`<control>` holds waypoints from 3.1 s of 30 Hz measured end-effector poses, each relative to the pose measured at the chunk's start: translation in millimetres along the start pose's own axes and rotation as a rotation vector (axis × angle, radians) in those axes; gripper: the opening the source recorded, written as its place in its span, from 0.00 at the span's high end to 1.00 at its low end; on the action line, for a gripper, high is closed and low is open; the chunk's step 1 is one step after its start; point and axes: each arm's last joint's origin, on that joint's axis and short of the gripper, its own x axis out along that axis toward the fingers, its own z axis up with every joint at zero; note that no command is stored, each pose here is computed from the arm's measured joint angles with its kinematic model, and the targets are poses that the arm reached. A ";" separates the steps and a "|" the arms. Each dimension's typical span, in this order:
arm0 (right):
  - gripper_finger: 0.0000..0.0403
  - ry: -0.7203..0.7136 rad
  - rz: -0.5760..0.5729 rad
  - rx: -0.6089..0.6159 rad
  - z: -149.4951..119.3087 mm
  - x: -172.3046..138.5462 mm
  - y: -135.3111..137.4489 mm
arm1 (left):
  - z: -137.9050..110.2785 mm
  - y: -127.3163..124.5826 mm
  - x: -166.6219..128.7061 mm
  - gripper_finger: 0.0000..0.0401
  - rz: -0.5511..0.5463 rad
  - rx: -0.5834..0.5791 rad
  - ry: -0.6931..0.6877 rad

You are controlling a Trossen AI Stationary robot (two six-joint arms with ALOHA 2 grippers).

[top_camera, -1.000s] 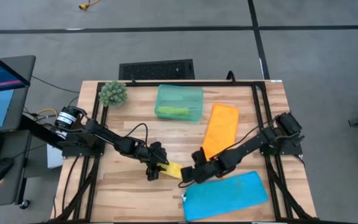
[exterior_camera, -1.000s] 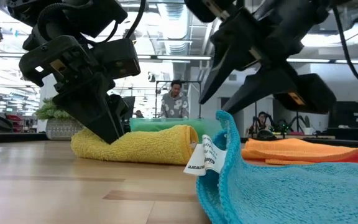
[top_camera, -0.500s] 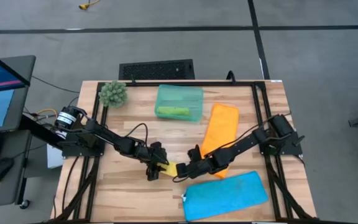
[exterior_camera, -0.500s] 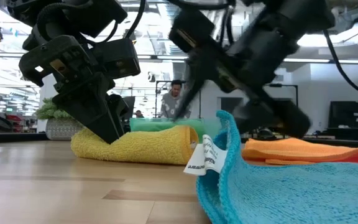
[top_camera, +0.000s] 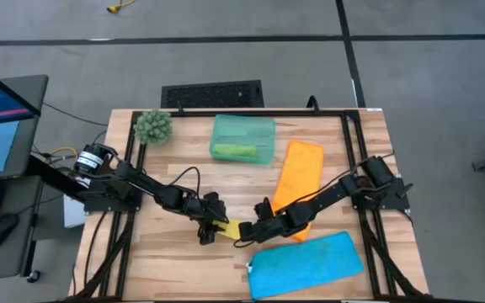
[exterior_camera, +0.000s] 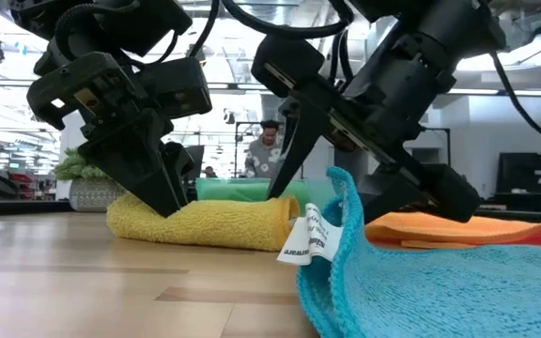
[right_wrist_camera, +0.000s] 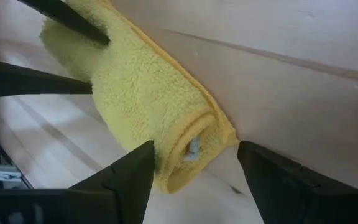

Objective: Roll microfiber towels into tight, uniform cylinder then place into a basket
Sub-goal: Put the rolled yellow towel into the blue bin

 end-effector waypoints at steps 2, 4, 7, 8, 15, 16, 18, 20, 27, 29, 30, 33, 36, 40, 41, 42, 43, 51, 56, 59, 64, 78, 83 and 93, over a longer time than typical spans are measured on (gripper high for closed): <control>0.34 -0.008 -0.001 -0.004 4.1 0.8 0.1 | 0.0 0.0 0.0 0.61 0.000 0.000 0.000; 0.34 0.002 0.016 -0.019 8.2 6.4 0.3 | 0.0 0.0 0.0 0.61 0.000 0.000 0.000; 0.34 0.021 0.064 -0.035 11.1 10.7 3.5 | 0.0 0.0 0.0 0.61 0.001 0.000 0.000; 0.34 0.022 0.065 -0.035 10.9 11.2 3.4 | 0.1 0.0 0.0 0.61 0.001 -0.001 -0.001; 0.34 0.015 0.096 -0.025 14.3 18.0 4.5 | 0.3 -0.1 0.0 0.61 0.000 -0.007 -0.003; 0.34 0.013 0.111 -0.021 15.1 20.8 4.9 | 0.5 -0.1 0.0 0.61 -0.001 -0.011 -0.005; 0.34 0.011 0.134 -0.014 16.2 24.0 6.1 | 0.7 -0.2 0.0 0.61 -0.002 -0.014 -0.008; 0.36 0.015 0.151 -0.009 17.0 26.4 6.7 | 0.7 -0.2 0.0 0.61 -0.002 -0.015 -0.008; 0.61 0.019 0.130 -0.056 17.2 27.1 4.4 | 0.7 -0.2 0.0 0.61 -0.001 -0.018 -0.008; 0.73 0.019 0.131 -0.056 17.4 27.3 4.5 | 0.7 -0.2 0.0 0.61 -0.001 -0.017 -0.008; 0.78 0.020 0.131 -0.059 17.5 27.3 4.7 | 0.7 -0.2 0.0 0.61 0.000 -0.017 -0.008; 0.92 0.015 0.142 -0.116 17.3 27.2 5.5 | 0.4 0.0 -0.1 0.61 0.005 -0.017 -0.003; 0.94 0.010 0.165 -0.150 17.9 25.7 8.2 | 0.4 0.6 -4.9 0.61 0.032 -0.022 0.005; 0.91 0.008 0.160 -0.155 19.0 24.5 8.1 | 2.2 0.8 -19.1 0.61 0.073 -0.016 0.014; 0.91 0.008 0.159 -0.162 18.8 24.3 8.0 | 3.7 0.4 -23.5 0.61 0.078 -0.014 0.006; 0.91 0.007 0.159 -0.174 19.0 23.2 8.3 | 5.1 0.0 -28.4 0.61 0.084 -0.013 -0.002; 0.92 0.007 0.159 -0.189 19.1 22.3 8.4 | 6.5 -0.4 -33.6 0.61 0.087 -0.013 -0.008; 0.93 0.034 0.199 -0.263 21.0 13.4 15.2 | 13.3 -3.5 -82.4 0.61 0.084 -0.056 -0.057; 0.93 0.033 0.234 -0.278 25.4 0.4 22.7 | 13.6 -2.4 -116.7 0.61 0.125 -0.110 -0.118; 0.93 0.018 0.250 -0.293 32.0 -6.9 26.5 | 13.8 -1.9 -133.7 0.61 0.135 -0.121 -0.164; 0.93 -0.019 0.310 -0.321 45.4 -28.0 37.4 | 12.9 -0.5 -153.7 0.61 0.161 -0.128 -0.226; 0.93 -0.153 0.372 -0.439 135.3 -99.5 43.6 | 9.9 14.0 -186.5 0.61 0.318 -0.192 -0.355; 0.93 -0.200 0.361 -0.450 180.5 -113.2 31.6 | 12.1 26.0 -195.0 0.61 0.359 -0.233 -0.394; 0.92 -0.229 0.365 -0.421 268.5 -125.7 -10.8 | 18.4 60.4 -202.2 0.61 0.507 -0.216 -0.397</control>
